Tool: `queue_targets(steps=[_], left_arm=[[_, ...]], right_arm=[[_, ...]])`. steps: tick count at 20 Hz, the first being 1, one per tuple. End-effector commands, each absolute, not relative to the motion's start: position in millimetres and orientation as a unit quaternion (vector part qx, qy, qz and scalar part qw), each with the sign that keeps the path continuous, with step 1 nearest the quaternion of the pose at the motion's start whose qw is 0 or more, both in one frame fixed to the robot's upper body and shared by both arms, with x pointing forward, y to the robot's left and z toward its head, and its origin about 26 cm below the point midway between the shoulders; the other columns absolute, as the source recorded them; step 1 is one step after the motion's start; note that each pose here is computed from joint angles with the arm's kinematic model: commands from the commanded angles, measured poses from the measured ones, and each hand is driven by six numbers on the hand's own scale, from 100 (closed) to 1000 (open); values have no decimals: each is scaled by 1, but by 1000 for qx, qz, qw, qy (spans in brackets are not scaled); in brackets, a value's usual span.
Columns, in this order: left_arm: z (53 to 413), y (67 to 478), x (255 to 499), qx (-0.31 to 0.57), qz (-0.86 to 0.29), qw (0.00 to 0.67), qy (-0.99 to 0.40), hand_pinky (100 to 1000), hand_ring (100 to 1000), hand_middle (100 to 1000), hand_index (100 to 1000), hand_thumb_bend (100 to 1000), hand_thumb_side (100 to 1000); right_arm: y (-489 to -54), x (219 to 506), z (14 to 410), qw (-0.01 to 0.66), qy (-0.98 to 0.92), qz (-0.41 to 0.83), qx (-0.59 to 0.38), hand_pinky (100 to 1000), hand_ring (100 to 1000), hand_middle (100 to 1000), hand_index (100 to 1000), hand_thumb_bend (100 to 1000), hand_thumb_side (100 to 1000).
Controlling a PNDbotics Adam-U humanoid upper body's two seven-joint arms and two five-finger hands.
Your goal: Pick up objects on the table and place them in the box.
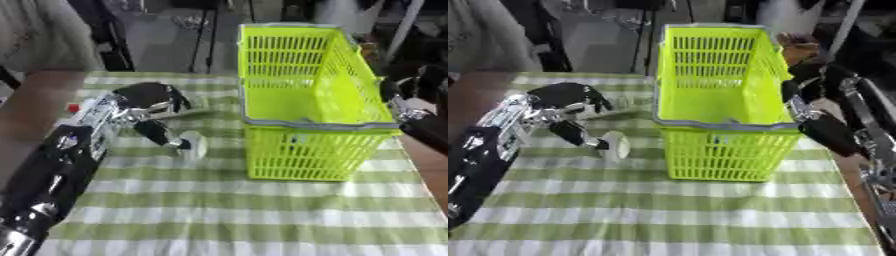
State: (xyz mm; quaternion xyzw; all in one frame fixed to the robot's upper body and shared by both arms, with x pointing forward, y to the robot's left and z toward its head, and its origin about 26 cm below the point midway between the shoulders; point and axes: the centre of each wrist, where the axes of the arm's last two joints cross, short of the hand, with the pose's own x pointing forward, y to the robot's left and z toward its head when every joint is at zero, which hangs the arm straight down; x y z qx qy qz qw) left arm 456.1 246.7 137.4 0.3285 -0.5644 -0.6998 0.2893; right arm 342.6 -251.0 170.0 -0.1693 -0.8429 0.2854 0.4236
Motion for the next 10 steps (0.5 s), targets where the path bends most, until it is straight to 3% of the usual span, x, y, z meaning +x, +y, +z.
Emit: queue_targets(steps=[1,10], left_arm=[[144,246,458,341,-695,278,-570,839,821,591,835,757,701],[139,243,458,338,-693,277,-573,837,819,589,833,740,710]], right_arm=[[-252,343,179,411,-848,285,-172,563,548,614,779,273,559],[-252,343,179,411,-848,286,-172,563,548,614,779,274,559]])
